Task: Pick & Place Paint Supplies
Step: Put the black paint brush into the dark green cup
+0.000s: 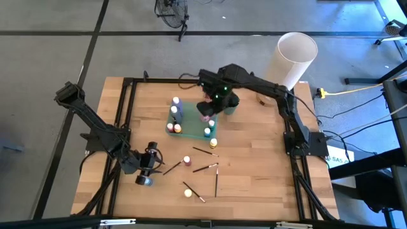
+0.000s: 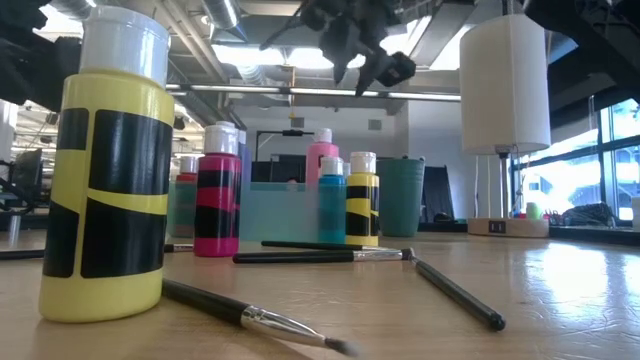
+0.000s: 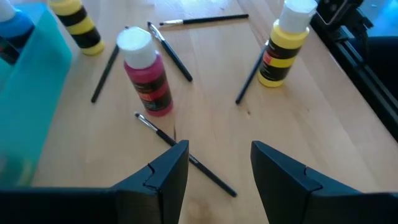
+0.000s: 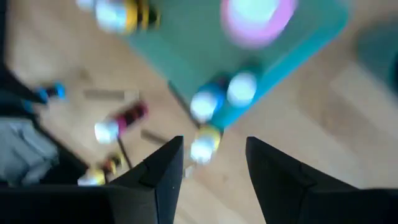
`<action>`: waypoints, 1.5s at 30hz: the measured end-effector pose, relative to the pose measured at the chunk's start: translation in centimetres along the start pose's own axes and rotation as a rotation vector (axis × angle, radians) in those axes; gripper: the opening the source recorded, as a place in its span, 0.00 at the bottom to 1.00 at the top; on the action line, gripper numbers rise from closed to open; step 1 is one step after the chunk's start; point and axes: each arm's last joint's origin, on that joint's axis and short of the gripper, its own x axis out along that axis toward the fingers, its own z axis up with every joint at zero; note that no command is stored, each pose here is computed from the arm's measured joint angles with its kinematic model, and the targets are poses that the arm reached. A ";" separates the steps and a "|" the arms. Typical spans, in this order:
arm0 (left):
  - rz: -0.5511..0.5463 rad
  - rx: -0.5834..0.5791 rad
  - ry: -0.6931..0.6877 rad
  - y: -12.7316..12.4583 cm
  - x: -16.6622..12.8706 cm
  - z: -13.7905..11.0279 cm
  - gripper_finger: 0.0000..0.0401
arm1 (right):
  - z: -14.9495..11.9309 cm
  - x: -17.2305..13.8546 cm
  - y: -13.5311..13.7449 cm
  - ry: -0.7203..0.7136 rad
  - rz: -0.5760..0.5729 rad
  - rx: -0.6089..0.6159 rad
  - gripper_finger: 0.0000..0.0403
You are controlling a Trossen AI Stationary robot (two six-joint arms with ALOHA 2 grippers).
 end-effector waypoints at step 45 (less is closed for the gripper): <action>-0.031 0.020 0.010 -0.1 0.0 0.0 0.42 | -21.0 18.6 7.6 0.058 -0.452 -1.076 0.40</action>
